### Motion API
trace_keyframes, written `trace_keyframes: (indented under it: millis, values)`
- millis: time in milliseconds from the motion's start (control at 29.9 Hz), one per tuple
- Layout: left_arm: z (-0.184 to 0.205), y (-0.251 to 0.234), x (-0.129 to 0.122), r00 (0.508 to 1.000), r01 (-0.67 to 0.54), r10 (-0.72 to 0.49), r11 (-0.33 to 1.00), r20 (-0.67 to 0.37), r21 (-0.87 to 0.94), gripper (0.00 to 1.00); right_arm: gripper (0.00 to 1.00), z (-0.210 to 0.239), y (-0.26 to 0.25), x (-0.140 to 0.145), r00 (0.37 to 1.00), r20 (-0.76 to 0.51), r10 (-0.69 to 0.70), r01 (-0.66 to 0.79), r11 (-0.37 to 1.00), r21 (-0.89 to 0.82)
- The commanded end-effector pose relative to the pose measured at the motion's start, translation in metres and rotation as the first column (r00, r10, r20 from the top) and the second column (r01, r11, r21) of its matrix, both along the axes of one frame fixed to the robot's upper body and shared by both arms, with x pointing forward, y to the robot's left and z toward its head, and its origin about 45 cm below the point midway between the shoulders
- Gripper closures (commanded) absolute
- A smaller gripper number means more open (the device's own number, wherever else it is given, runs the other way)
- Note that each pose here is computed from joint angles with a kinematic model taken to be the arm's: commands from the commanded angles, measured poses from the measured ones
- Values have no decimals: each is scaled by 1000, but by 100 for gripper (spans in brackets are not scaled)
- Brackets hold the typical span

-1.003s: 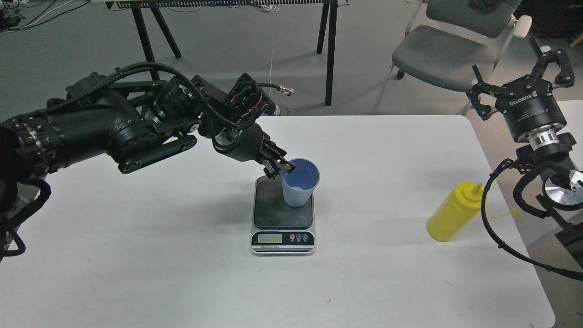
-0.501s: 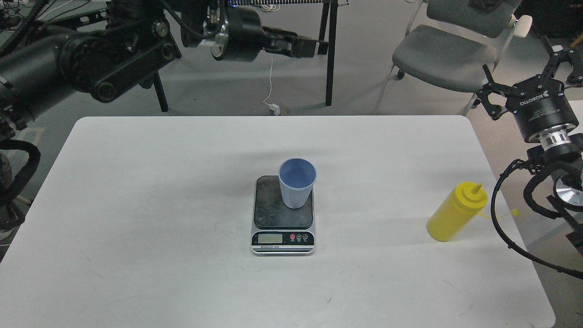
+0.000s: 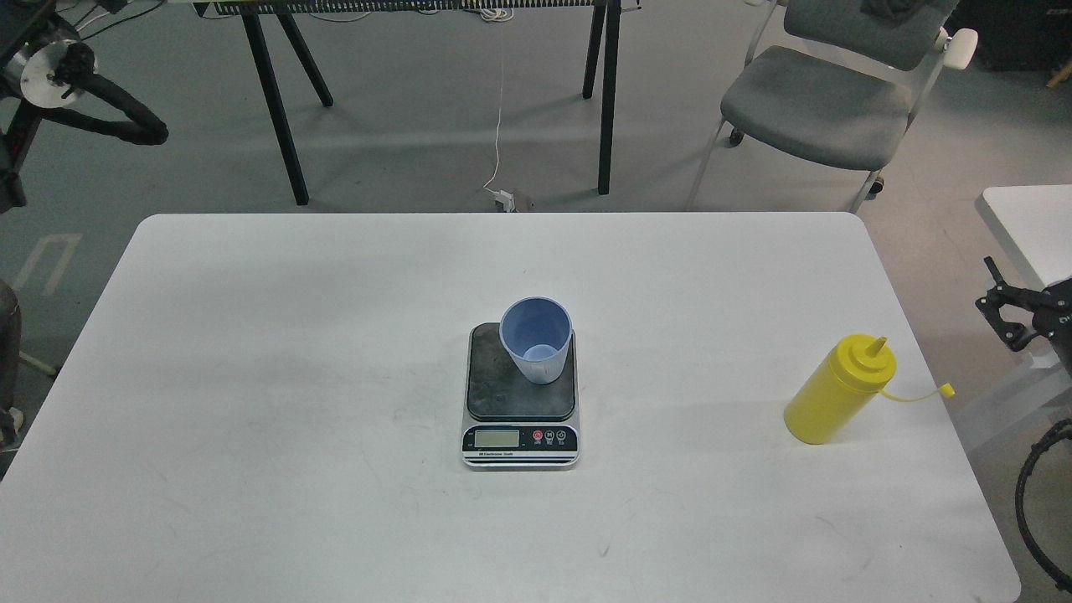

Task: Pour seasoning into cup on scale with both arms
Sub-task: 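Raise the left arm away from the cup on the scale, then move the right gripper to the yellow bottle and grasp it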

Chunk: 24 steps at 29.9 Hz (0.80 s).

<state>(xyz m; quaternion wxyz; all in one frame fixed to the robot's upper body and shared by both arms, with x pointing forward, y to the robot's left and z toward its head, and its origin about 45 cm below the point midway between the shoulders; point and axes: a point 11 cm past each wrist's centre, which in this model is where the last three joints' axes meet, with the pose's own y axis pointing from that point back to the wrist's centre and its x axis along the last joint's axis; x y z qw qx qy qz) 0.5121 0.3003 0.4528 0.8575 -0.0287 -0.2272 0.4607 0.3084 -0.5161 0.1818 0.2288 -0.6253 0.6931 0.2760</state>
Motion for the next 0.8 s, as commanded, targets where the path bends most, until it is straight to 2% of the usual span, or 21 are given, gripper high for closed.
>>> trace_keyframes:
  millis: [0,167,368,769]
  values:
    - [-14,13,-1,999,-25,23,998,-33,-51,21,0,-29,-15,-40,994,-99,-50,52,999,12]
    - [-35,29,-4,996,-57,48,992,-81,-109,18,0,-52,-10,-71,983,-166,-75,92,991,100]
    - [-51,33,-7,992,-69,56,992,-112,-107,17,0,-76,28,-98,967,-253,23,41,969,244]
    - [-66,36,-9,988,-77,61,991,-139,-108,15,0,-105,97,-113,951,-272,147,-25,913,407]
